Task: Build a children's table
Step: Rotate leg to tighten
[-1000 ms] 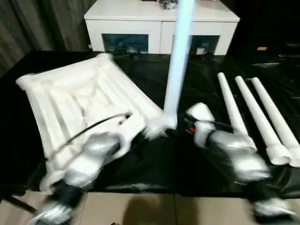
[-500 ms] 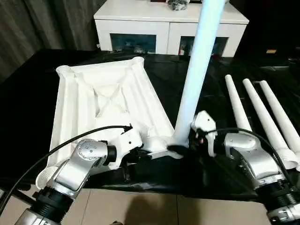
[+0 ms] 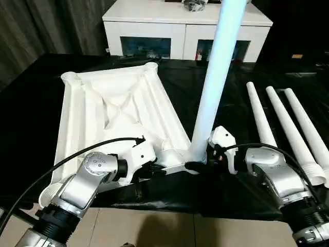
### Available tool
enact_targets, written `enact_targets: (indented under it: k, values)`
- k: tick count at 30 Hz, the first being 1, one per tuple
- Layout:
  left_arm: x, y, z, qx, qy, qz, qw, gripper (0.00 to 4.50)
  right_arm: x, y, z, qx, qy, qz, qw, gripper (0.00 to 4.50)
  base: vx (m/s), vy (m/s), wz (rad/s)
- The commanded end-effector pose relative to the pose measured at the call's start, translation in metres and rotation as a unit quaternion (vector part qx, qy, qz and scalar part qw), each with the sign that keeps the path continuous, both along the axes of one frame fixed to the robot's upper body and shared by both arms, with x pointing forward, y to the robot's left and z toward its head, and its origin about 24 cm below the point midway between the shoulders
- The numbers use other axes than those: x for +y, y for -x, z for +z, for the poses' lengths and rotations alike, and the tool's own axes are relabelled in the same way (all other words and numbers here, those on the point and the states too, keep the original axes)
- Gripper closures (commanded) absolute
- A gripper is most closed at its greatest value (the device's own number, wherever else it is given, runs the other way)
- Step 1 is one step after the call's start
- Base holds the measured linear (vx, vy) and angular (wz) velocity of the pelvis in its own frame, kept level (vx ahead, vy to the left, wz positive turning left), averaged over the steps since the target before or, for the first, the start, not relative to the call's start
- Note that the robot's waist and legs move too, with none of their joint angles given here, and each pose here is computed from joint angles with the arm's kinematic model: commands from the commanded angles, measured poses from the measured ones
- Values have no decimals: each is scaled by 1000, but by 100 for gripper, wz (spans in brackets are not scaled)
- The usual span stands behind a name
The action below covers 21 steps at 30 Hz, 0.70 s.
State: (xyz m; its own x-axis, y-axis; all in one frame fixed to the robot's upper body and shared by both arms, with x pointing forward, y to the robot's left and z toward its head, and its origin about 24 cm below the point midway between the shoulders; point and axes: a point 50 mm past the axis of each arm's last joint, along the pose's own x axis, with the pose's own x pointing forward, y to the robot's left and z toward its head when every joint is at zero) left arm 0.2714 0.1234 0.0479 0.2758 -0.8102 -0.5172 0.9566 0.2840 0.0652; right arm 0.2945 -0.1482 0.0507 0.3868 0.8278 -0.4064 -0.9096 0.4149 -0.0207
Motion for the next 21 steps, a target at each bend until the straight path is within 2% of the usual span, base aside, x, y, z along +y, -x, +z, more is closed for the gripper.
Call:
enact_targets:
  k: [1,6,7,12,13,14,16,17,21]
  values:
    - [-9,-1,3,-7,17,-17,1000,450,5,-1,1,0,-8,4,1000,170,0,0,0]
    - [-9,0,2,-3,21,-13,1000,450,7,-1,-4,9,-33,-27,999,176,0,0,0]
    - [-10,-2,0,-1,23,0,1000,450,8,-3,-8,10,-37,-55,998,177,0,0,0]
    - [-16,-12,-7,-4,25,68,997,450,17,-12,-23,7,-16,-158,987,178,0,0,0]
    - [-19,-17,-9,-8,24,94,995,450,21,-15,-26,7,-11,-196,980,178,0,0,0]
    - [-25,-25,-10,-13,26,137,990,450,28,-20,-31,19,-16,-264,964,178,0,0,0]
    - [-28,-29,-10,-16,27,155,987,450,31,-21,-33,25,-19,-290,956,178,0,0,0]
    - [-35,-37,-10,-22,28,193,980,450,37,-24,-37,32,-15,-328,944,178,0,0,0]
    - [-49,-55,-6,-41,24,291,955,450,53,-30,-45,53,-15,-409,911,178,0,0,0]
